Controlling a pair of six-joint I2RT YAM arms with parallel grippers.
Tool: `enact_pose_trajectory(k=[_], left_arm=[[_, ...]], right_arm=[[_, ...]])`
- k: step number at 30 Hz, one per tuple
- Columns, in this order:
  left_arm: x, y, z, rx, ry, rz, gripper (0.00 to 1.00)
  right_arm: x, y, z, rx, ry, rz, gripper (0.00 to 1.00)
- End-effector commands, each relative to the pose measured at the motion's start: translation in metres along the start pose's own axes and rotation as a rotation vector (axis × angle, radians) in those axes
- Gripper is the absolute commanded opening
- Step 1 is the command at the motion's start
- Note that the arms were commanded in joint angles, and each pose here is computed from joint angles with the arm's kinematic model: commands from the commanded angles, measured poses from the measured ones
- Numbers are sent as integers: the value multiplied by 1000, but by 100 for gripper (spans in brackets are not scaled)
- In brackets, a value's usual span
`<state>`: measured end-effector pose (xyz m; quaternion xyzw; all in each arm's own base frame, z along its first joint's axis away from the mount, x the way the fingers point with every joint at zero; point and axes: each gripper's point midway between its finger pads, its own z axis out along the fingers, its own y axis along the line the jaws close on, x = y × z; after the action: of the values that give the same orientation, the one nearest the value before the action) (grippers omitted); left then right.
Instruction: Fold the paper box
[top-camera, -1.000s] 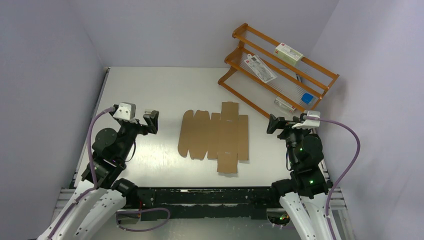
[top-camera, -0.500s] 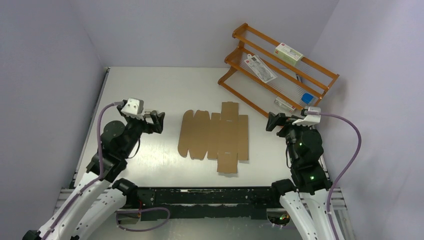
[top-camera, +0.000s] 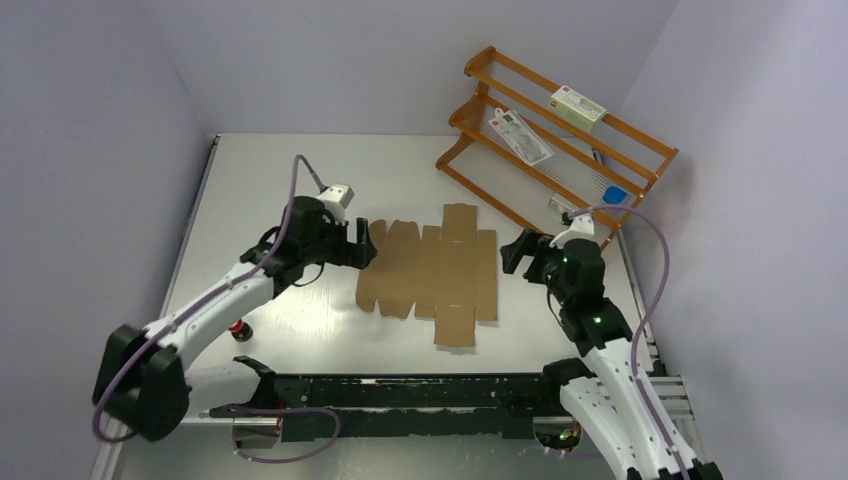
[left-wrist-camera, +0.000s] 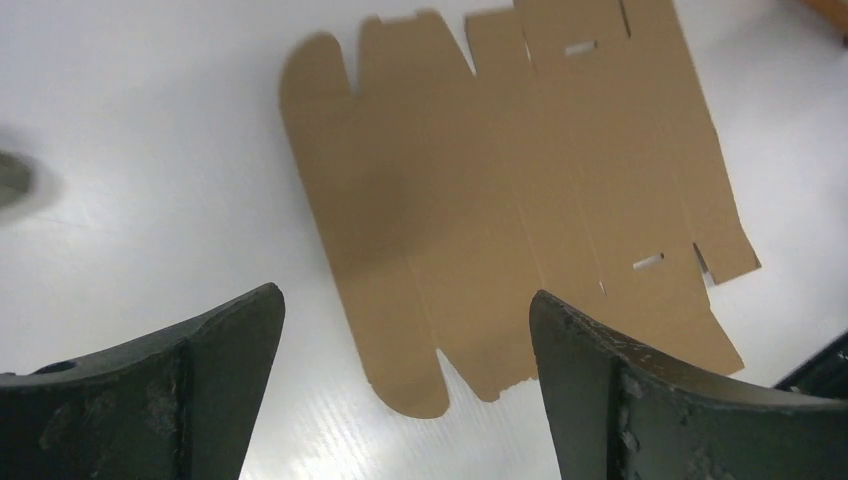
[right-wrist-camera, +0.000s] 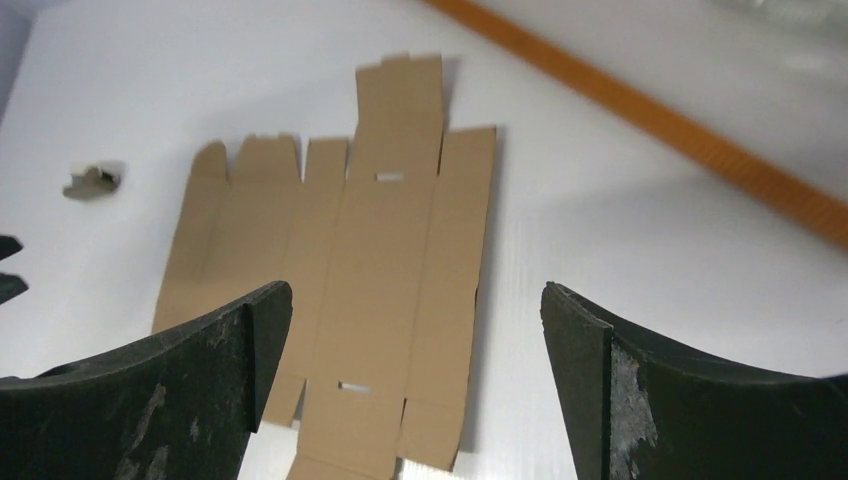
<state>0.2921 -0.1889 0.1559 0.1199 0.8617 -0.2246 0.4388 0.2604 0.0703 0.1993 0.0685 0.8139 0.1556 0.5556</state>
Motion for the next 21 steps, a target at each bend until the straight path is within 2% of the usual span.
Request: enact_pose_trajectory(k=[1, 7, 15, 19, 21], left_arm=[[10, -29, 21, 139, 110, -84, 97], [32, -19, 54, 99, 229, -107, 98], [53, 11, 85, -50, 347, -88, 97], [66, 13, 96, -50, 401, -96, 97], [75, 13, 99, -42, 430, -101, 96]], right_arm=[[34, 7, 16, -58, 96, 77, 100], [85, 5, 37, -62, 270, 134, 99], [131, -7, 50, -43, 349, 172, 96], [145, -14, 57, -22, 372, 177, 92], [151, -13, 60, -31, 390, 183, 88]])
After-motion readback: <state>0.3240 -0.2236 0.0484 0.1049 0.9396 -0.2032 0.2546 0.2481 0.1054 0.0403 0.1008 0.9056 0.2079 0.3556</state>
